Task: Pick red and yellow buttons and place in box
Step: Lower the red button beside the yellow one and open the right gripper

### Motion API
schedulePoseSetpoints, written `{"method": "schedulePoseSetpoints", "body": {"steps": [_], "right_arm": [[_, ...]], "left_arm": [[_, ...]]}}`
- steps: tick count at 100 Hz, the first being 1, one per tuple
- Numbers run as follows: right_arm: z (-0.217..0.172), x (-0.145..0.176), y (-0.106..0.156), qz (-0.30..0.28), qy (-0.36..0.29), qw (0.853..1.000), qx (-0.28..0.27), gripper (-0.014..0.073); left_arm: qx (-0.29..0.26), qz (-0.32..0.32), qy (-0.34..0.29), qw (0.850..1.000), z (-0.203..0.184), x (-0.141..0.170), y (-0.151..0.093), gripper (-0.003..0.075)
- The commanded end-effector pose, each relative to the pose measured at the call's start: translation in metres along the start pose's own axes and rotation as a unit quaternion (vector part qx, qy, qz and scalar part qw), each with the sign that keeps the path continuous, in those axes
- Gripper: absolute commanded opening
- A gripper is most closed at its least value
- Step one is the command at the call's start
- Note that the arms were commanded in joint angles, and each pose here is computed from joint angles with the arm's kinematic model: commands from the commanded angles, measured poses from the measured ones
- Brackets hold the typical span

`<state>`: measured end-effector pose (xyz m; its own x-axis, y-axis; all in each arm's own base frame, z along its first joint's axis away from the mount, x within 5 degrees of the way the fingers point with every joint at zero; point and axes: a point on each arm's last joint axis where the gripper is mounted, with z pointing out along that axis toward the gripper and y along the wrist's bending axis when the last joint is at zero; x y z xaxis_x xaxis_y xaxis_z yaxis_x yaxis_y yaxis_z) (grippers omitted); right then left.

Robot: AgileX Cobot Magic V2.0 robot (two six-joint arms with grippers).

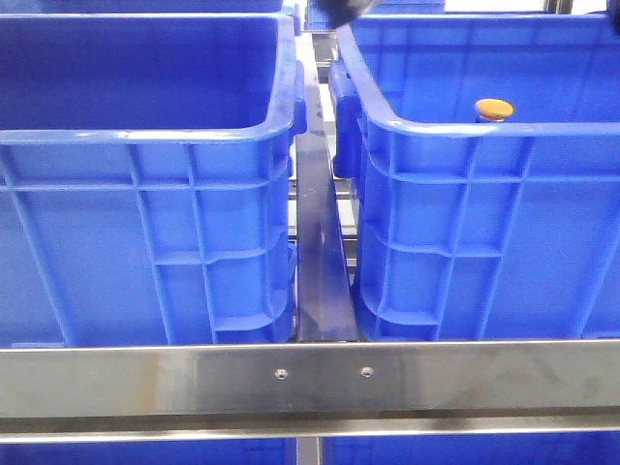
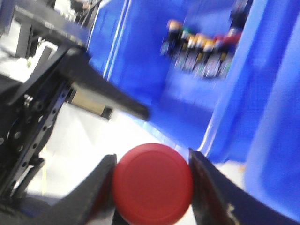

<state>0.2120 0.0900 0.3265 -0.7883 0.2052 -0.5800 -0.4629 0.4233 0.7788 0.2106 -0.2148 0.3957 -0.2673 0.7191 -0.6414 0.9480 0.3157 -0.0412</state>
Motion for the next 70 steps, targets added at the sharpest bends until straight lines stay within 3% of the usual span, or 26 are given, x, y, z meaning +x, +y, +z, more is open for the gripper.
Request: {"method": "schedulePoseSetpoints", "body": {"steps": [1,24,43,70], "right_arm": [[-0.015,-0.020,0.015,-0.022,-0.041,0.999,-0.023,0.0133],[-0.055,-0.056,-0.006,-0.068,-0.116,0.985,0.112,0.0133],[-0.074,-0.084,-0.037,-0.101,-0.164,0.947,0.258,0.0133],[-0.074,-0.125,-0.091,-0.131,-0.162,0.906,0.369,0.0133]], "left_arm": [[-0.019,-0.011,-0.055,0.998,-0.034,-0.006,-0.003,0.0670],[-0.024,-0.029,-0.057,0.998,-0.042,-0.001,0.003,0.0670],[-0.024,-0.029,-0.057,0.998,-0.042,-0.001,0.003,0.0670],[-0.023,-0.029,-0.057,0.998,-0.042,-0.001,0.003,0.0670]]}}
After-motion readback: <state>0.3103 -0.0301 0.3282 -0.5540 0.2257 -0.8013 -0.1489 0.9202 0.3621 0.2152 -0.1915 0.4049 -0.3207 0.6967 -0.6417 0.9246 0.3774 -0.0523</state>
